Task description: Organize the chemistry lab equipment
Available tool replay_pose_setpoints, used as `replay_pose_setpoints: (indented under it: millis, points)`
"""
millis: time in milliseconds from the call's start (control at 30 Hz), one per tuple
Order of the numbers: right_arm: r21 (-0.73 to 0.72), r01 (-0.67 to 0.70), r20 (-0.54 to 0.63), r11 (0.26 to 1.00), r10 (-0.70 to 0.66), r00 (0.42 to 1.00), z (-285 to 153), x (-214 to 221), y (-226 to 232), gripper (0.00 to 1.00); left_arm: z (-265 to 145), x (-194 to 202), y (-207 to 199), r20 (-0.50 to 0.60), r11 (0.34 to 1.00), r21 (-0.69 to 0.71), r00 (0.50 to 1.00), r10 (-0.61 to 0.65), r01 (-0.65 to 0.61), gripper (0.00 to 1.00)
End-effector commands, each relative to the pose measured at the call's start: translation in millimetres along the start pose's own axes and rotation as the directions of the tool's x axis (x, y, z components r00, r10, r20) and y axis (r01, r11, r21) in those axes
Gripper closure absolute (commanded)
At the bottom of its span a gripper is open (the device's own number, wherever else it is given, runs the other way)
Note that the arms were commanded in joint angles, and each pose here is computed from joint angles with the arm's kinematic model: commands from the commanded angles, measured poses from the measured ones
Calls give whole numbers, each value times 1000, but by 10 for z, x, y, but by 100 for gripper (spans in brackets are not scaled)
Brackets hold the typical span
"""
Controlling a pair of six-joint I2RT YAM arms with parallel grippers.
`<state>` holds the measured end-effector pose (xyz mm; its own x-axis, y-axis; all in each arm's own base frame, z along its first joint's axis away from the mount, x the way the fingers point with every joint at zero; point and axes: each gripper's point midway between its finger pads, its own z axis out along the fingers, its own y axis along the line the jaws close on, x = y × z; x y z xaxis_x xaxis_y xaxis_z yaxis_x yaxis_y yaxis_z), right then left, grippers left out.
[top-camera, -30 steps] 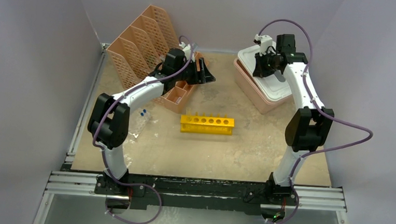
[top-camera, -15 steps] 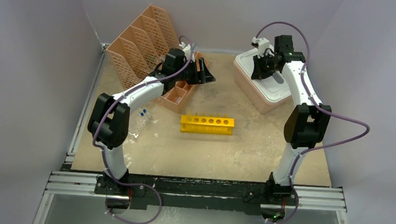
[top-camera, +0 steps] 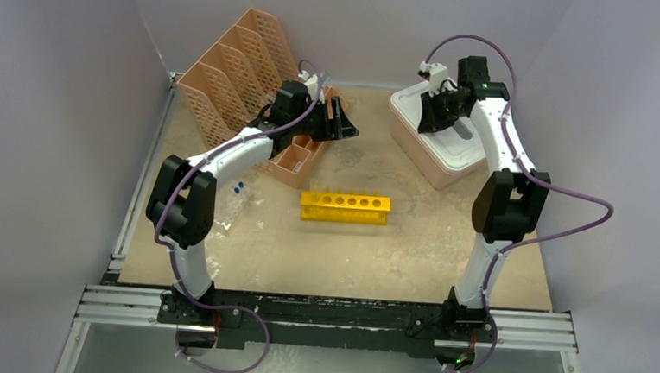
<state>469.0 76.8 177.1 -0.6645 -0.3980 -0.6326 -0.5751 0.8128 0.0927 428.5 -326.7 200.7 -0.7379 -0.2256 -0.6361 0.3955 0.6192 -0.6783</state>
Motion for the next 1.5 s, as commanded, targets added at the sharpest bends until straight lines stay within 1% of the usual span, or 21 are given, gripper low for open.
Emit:
replay_pose_setpoints:
  millis: [0, 100, 200, 300, 400, 567, 700, 833, 933, 1100, 1300, 1367, 1467]
  points:
    - [-25, 41, 38, 999, -40, 998, 2, -156, 25, 84, -44, -173, -139, 40, 999, 37, 999, 33, -35, 37]
    - [-26, 25, 56, 999, -23, 998, -21, -219, 39, 72, -43, -177, -142, 41, 999, 37, 999, 34, -35, 37]
    - [-54, 11, 105, 998, -5, 994, -98, -356, 116, 64, -39, -179, -133, 41, 999, 35, 999, 33, -34, 37]
    - [-123, 1, 163, 992, 19, 986, -211, -519, 270, 59, -34, -178, -136, 39, 999, 35, 999, 31, -32, 37]
    - [-97, -18, 177, 995, 36, 984, -259, -576, 235, 56, -36, -187, -140, 41, 999, 37, 999, 31, -33, 37]
    - [-13, -63, 171, 998, 65, 983, -244, -570, 80, 55, -30, -179, -134, 39, 999, 35, 999, 30, -31, 37]
    - [28, -99, 129, 995, 94, 987, -142, -457, -18, 51, -27, -174, -129, 38, 999, 34, 999, 27, -28, 37]
    - [-46, -102, 107, 994, 106, 989, -36, -405, 90, 48, -26, -160, -117, 34, 999, 32, 999, 23, -25, 37]
    - [-69, -114, 84, 991, 120, 989, 41, -358, 118, 49, -23, -145, -106, 29, 999, 29, 999, 21, -22, 37]
    - [-93, -128, 58, 987, 134, 989, 142, -289, 145, 52, -31, -137, -94, 27, 1000, 23, 999, 19, -20, 37]
    - [-135, -123, 59, 983, 132, 990, 173, -313, 227, 56, -34, -142, -104, 26, 999, 24, 999, 23, -23, 37]
    - [-92, -122, 59, 988, 128, 990, 173, -319, 158, 56, -34, -145, -102, 26, 999, 23, 999, 23, -23, 37]
    - [16, -129, 100, 992, 127, 987, 60, -432, -7, 54, -33, -150, -113, 27, 999, 25, 999, 26, -27, 37]
